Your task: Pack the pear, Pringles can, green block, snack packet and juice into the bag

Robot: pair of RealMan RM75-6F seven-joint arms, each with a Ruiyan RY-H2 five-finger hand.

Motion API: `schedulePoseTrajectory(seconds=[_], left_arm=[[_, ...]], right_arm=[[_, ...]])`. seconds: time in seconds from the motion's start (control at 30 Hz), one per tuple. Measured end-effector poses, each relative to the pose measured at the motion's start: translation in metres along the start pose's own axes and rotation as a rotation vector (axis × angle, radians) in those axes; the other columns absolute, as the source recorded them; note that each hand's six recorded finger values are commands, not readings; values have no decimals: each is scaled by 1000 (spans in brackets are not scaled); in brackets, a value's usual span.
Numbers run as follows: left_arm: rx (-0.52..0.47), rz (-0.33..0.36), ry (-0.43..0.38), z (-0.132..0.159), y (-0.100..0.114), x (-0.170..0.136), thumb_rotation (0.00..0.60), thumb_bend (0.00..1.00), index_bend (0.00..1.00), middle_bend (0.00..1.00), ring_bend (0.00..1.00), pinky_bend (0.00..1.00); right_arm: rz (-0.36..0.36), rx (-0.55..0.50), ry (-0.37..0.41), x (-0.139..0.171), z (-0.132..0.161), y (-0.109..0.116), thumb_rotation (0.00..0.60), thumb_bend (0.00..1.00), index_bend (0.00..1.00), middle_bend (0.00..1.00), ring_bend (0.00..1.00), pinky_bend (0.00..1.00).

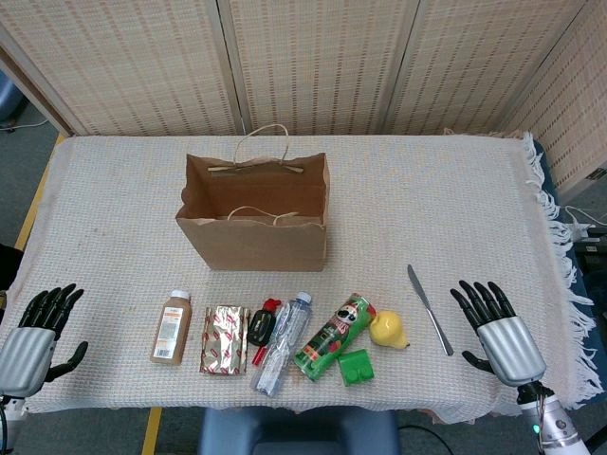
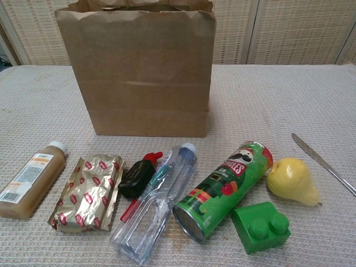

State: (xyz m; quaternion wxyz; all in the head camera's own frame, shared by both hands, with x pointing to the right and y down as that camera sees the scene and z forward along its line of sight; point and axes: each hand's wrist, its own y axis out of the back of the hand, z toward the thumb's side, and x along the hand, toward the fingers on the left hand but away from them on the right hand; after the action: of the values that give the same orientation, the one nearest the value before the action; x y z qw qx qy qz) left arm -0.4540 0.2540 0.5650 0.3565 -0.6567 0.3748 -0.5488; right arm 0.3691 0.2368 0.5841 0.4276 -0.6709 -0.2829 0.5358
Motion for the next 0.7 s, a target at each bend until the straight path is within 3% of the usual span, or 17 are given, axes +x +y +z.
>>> schedulePoseTrajectory(seconds=[0.43, 0.6, 0.7], left_arm=[[-6, -6, 7, -1, 0, 1, 600, 361, 0, 0, 0, 52], [-8, -8, 7, 0, 0, 1, 600, 360, 0, 0, 0, 52], [-9, -10, 5, 0, -1, 1, 600, 360, 0, 0, 0, 52]], right_arm=[[-12, -8, 15, 1, 4, 2, 600, 0, 0, 0, 0, 20], [-5, -16, 14, 2, 6, 0, 600, 0, 73, 86, 50, 139], [32, -21, 11, -1, 10, -7, 600, 0, 82, 94, 59, 159]])
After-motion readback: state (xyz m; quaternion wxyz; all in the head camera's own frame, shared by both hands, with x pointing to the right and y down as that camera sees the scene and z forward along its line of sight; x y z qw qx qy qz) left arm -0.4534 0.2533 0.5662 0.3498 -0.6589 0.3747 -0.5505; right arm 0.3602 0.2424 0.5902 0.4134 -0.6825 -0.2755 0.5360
